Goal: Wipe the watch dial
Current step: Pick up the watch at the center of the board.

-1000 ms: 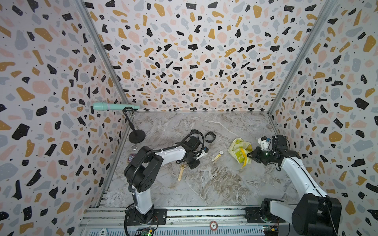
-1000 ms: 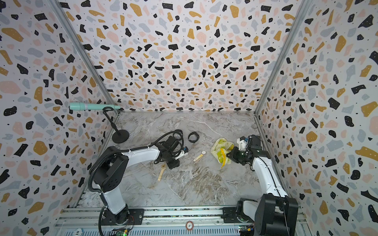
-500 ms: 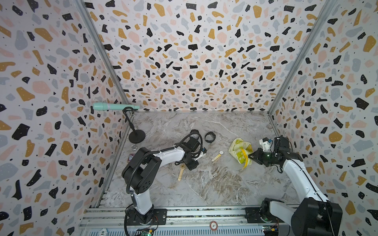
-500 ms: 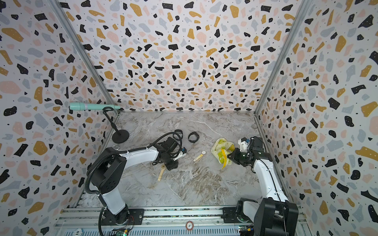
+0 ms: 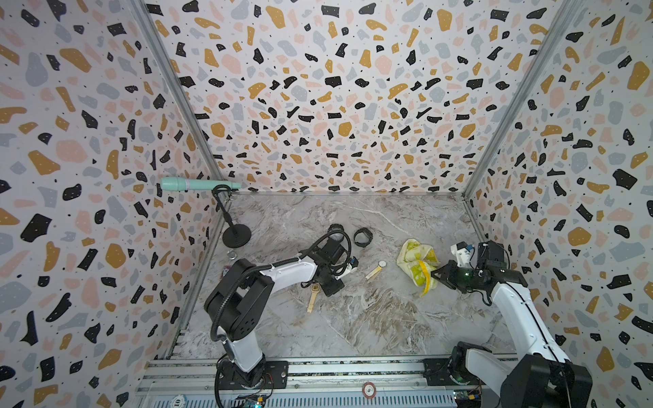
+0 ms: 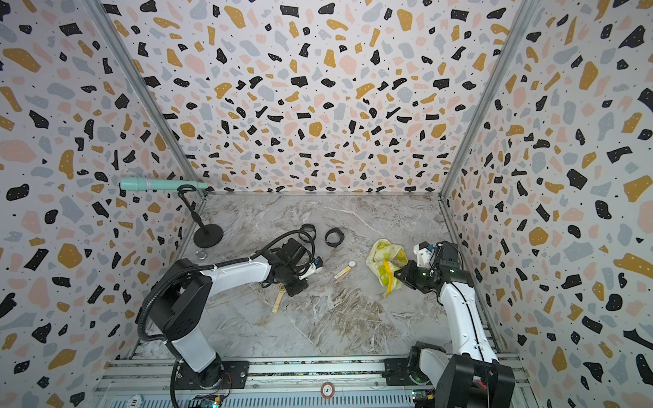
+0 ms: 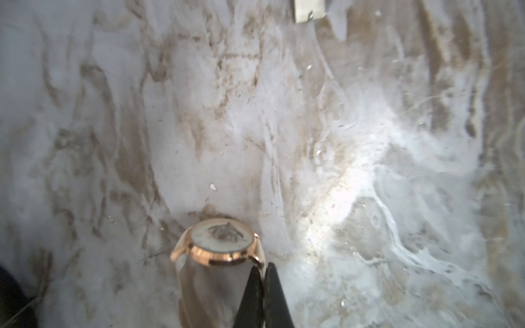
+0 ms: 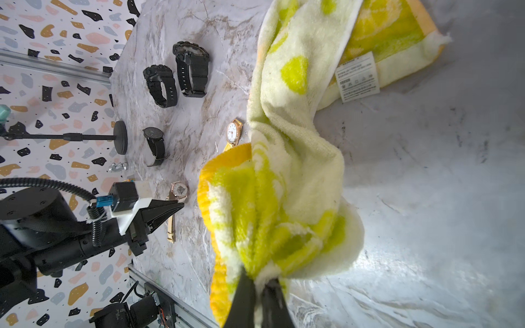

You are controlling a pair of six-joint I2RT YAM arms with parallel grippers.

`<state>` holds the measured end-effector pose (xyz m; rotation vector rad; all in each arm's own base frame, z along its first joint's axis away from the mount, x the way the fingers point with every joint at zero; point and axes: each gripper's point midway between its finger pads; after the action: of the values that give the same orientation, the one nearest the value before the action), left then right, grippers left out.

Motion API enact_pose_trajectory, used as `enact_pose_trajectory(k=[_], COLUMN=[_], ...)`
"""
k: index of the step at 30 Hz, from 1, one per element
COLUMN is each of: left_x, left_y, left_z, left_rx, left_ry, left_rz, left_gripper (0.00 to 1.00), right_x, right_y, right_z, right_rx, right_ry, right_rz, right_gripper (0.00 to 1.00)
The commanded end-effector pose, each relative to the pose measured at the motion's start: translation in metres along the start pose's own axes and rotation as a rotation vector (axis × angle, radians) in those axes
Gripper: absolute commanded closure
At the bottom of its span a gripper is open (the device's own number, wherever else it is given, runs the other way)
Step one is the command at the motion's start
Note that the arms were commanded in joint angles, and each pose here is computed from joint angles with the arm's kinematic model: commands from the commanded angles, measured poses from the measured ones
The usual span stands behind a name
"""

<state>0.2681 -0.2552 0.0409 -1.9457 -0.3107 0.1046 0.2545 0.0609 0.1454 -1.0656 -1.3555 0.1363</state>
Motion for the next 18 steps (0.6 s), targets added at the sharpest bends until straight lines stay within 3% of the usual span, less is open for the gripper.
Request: enact_pose_trajectory(k=[1,5,10,14,18], left_x=[0.002,-0.002,-0.019,-0.031,-0.042], left_y=[-0.044,-0.117,-0.196,-0.229,-0.227], left_z=[-0.053,-0.116,-0.163,-0.184,-0.196], left_rx=[-0.238,-0.575,-0.895,-1.014,-1.002], left_ry=[0.075,0.163,0.274,0.336,0.413], left_rz=[-0.037,-0.095,-0.154,-0.218,-0.273], left_gripper=[1.0,1.0,1.0,1.0,1.0], right_x=[0.014,0.029,0.057,0.092,0.128], right_y=[-0.008,-0.018,-0.034,-0.054,-0.073], right_z=[0.003,-0.001,-0.003,-0.002,0.005], right_rx=[-0.004,-0.024,-0.045,-0.085,-0.112], right_ry=[-0.029,-0.068,-0.151,-0.256,-0.355], right_rz=[-0.051,-0.081,-0.113,-0.151,-0.194], right_gripper=[1.0,1.0,1.0,1.0,1.0])
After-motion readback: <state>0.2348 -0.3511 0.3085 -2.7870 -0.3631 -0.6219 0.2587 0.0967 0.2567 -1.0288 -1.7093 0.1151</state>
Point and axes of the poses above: each gripper's point midway between its finger pads, its own y axis out along the fingers, its own x axis along the line the jaws close on, z = x × y, and after that the axes turned 13 degrees about y, right-handed
